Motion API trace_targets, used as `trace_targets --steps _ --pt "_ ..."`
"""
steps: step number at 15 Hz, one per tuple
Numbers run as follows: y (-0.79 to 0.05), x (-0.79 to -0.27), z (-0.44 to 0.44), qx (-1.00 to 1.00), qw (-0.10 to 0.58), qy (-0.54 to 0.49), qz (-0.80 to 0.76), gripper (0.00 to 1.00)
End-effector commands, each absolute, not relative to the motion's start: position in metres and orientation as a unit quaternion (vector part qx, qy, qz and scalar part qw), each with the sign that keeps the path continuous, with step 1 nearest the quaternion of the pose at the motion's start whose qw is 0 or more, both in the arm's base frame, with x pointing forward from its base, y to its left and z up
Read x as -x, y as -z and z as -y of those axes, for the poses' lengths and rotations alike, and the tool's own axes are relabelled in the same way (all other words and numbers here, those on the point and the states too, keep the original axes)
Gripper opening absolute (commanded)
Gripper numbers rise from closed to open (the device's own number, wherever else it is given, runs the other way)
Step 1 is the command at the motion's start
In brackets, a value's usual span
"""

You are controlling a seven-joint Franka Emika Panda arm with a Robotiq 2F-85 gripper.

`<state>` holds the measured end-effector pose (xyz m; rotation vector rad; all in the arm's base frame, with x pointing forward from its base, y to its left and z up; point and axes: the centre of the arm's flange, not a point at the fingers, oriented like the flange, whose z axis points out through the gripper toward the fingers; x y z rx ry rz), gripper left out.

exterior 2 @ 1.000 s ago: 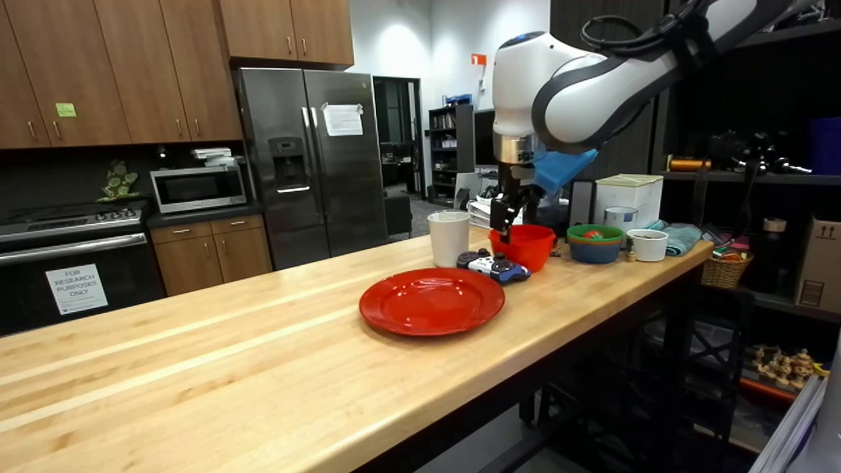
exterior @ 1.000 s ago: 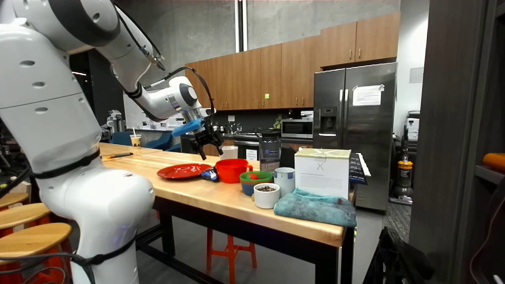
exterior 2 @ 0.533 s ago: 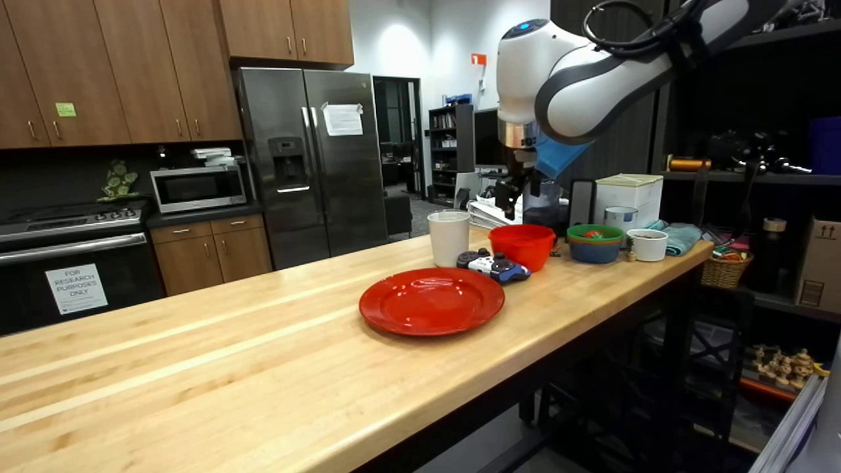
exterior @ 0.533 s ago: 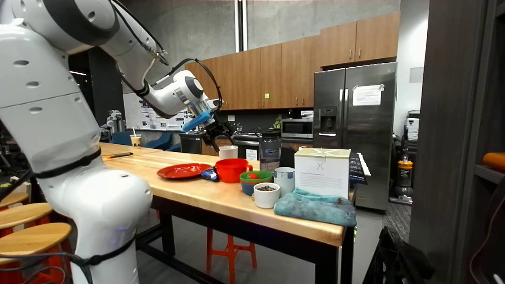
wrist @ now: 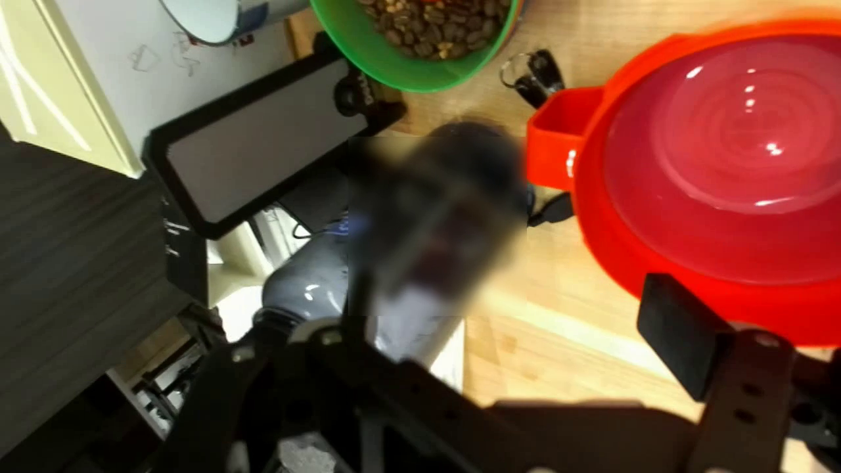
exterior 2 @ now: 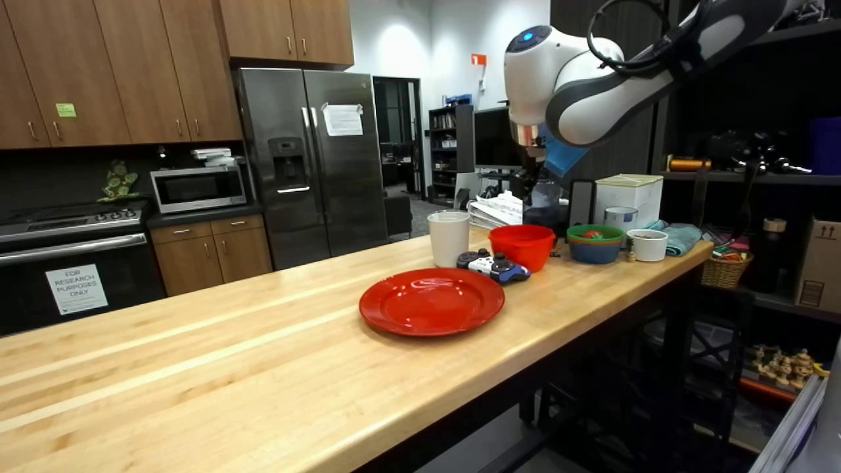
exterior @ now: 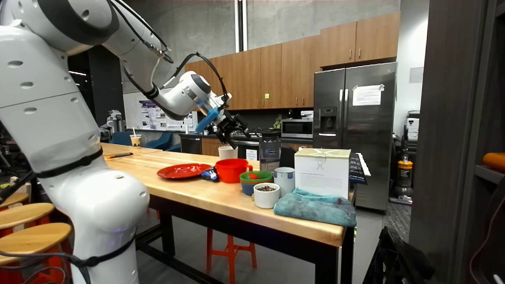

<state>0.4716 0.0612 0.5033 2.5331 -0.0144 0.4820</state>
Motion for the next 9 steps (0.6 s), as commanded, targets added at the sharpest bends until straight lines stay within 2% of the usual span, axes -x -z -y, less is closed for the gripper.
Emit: trace_targets --steps 1,5,7,9 --pt "-0.507 -0.465 -0.036 -0.929 0.321 -0.173 0.054 1.00" --pt "-0.508 -0.453 -0.016 -0.928 0.323 -0.150 0.108 1.00" --pt "-0.507 -0.448 -0.018 -0.937 0.295 -0.149 0.111 1.00" --pt "-0.504 -0.460 -0.019 -0.935 0.306 -0.147 0.106 1.00"
